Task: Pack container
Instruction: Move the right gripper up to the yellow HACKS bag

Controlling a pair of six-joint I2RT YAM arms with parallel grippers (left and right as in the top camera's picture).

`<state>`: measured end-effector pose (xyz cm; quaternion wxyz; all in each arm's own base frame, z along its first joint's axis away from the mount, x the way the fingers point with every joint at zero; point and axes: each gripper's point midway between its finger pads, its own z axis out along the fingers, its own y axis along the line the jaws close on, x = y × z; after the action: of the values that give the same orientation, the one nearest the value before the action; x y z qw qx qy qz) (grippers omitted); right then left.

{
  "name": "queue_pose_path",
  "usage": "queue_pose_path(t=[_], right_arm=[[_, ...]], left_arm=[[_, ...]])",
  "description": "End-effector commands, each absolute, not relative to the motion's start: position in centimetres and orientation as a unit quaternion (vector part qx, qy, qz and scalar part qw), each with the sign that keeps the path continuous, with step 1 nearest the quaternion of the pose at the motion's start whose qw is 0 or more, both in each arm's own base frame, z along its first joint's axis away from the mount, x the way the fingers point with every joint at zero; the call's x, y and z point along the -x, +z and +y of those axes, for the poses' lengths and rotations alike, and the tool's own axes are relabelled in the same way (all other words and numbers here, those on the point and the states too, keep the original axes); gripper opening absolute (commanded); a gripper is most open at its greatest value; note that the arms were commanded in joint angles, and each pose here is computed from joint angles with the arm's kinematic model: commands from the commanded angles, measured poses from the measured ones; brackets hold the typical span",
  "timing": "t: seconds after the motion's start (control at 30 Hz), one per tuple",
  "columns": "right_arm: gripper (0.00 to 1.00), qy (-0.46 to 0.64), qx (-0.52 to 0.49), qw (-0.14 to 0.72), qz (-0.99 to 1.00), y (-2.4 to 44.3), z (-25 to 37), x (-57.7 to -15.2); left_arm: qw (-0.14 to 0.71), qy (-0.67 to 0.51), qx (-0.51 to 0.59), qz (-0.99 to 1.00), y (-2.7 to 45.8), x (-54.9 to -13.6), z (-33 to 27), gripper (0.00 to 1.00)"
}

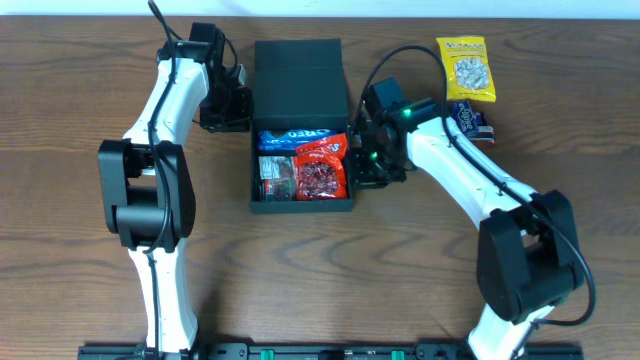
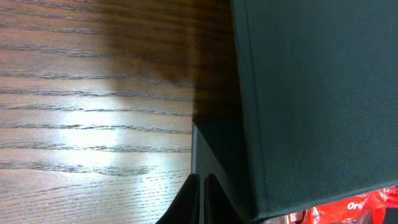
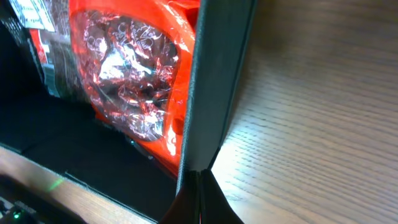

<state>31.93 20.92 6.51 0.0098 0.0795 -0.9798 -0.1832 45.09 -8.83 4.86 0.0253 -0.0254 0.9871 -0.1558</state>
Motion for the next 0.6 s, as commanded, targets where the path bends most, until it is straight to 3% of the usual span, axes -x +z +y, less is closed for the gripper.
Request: queue_pose_path(t=[0.0,0.2,0.4,0.5,0.57], right_arm=[[0.01,-0.193,-0.081,0.015,-0.978,6.8,21.5,-31.4],[0.01,-0.138,-0.048,-0.025,-0.989,7.0,18.6,-33.8],[0.01,-0.033,0.032,-0.151,-0.987,11.3,10.8,-40.6],[0.26,0.002,0.026,-0.213,-0.977,13.3,6.9,-44.1],[0.34,-0.001,0.046,-0.242,-0.969,13.9,4.4,-45.8]], left_arm=[[0.016,-0.158,0.029,0.987,4.3,-44.8,-8.9,0.06],[0.01,-0.157,0.03,0.987,4.3,-44.6,-8.9,0.06],[0.008,-0.153,0.03,0.988,4.2,-44.4,-8.8,0.06],[0.008,-0.153,0.03,0.988,4.2,-44.4,-8.8,0.06],[0.008,-0.154,0.03,0.988,4.2,-44.4,-8.8,0.07]])
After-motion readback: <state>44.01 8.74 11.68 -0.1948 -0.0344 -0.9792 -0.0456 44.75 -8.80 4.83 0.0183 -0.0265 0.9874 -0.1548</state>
